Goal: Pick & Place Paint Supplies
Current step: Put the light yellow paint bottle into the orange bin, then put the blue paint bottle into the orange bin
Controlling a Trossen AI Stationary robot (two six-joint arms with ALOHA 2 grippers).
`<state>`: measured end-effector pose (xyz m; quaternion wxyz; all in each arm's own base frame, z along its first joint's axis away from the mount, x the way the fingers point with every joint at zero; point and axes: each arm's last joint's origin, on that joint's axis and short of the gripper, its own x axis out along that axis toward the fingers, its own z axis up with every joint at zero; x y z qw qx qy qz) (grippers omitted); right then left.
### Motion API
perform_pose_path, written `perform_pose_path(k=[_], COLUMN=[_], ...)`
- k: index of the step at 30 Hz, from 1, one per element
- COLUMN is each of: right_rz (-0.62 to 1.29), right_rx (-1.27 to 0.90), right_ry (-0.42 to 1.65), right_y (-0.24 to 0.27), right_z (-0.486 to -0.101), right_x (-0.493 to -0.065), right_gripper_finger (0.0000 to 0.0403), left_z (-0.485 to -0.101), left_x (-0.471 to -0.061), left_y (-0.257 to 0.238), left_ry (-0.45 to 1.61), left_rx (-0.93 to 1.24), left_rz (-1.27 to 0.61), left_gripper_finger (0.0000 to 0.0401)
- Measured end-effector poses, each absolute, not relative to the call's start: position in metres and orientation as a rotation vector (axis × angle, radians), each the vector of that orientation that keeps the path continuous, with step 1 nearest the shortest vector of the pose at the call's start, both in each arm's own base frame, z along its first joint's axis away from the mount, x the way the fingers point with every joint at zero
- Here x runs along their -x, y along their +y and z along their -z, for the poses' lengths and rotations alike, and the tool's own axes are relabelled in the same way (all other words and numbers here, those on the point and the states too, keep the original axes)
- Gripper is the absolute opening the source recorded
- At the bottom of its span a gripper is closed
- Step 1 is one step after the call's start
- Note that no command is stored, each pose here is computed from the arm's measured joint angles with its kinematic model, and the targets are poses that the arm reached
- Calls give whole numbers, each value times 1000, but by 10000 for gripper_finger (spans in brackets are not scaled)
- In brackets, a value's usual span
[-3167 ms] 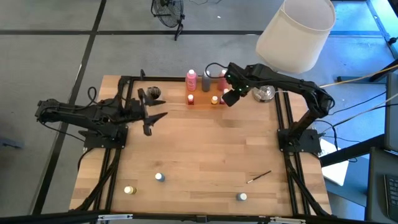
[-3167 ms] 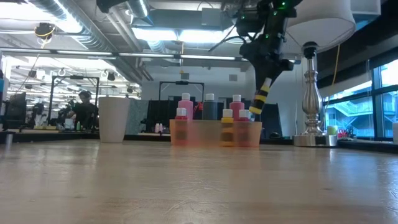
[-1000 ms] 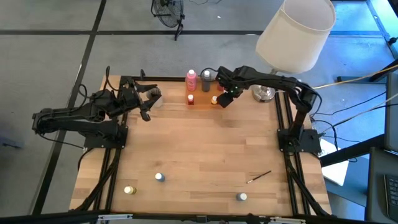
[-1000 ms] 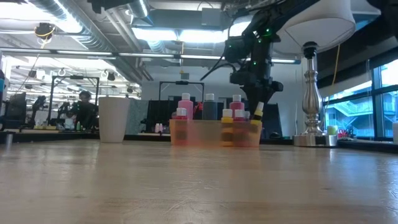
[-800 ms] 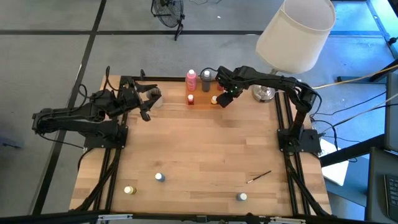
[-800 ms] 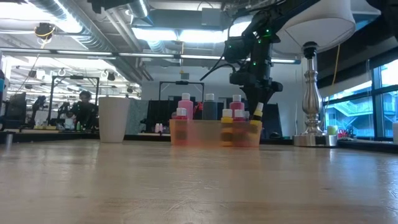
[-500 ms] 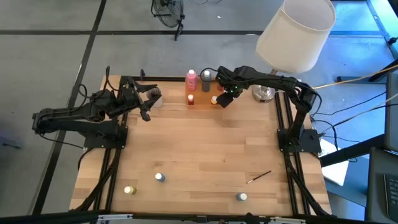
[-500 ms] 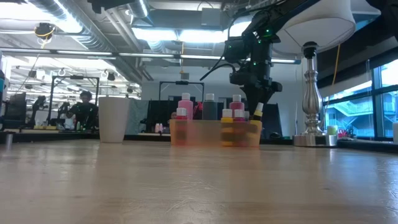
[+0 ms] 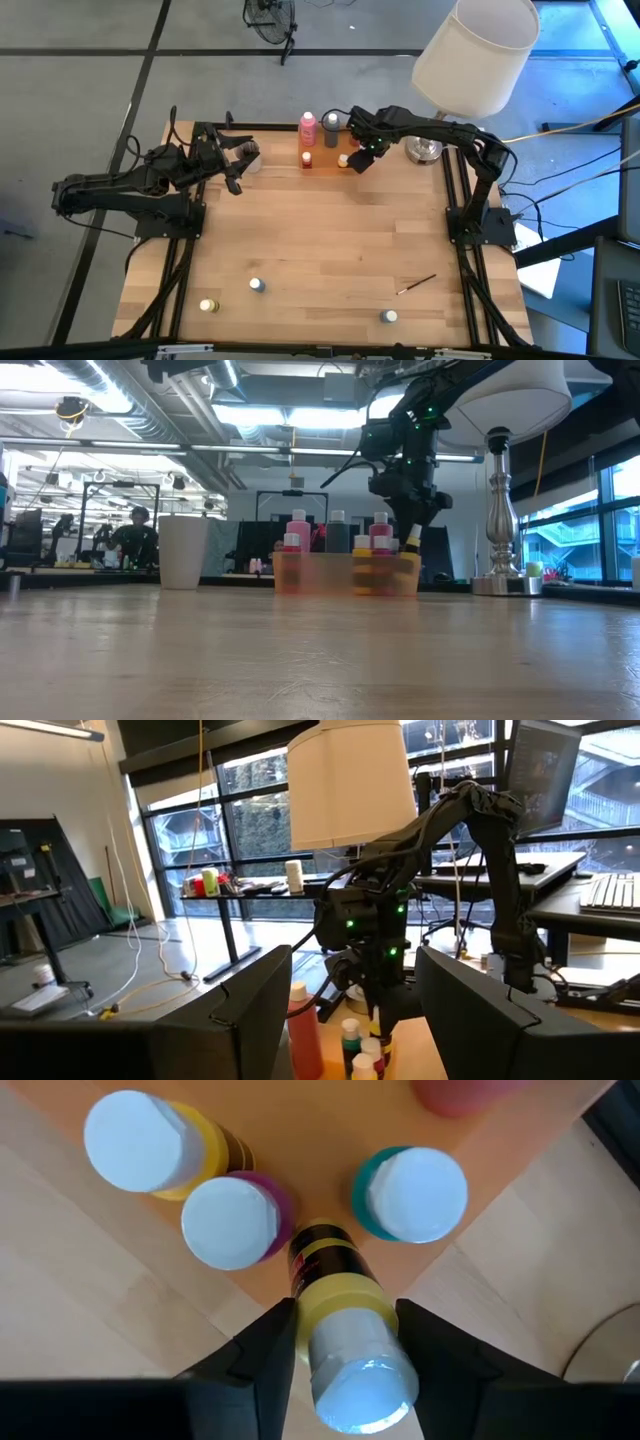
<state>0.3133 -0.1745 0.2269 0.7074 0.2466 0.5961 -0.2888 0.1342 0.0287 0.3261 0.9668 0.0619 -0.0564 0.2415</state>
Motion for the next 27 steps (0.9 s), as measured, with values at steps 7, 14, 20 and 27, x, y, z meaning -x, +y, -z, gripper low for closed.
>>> perform_pose_path(k=[7,14,20,27], right_rz=[615,615,624,627], right_rx=[-566,-567,-575,-578], right_ry=[1314,1313,1322,1325], right_y=[-174,-174,-174,-174], right_z=[-227,-227,-227,-227], right_x=[-314,-314,-313,-313], right_gripper_finger=[166,188,201,202], left_z=[-326,-326,-326,-326], left_x=[-134,-134,-134,-134], left_y=[29,29,29,29], left_ry=[-116,-116,-116,-116], left_rx=[-117,-117,-117,-117], left_rz=[-488,-487,-488,-487], left_gripper_finger=[210,210,210,210])
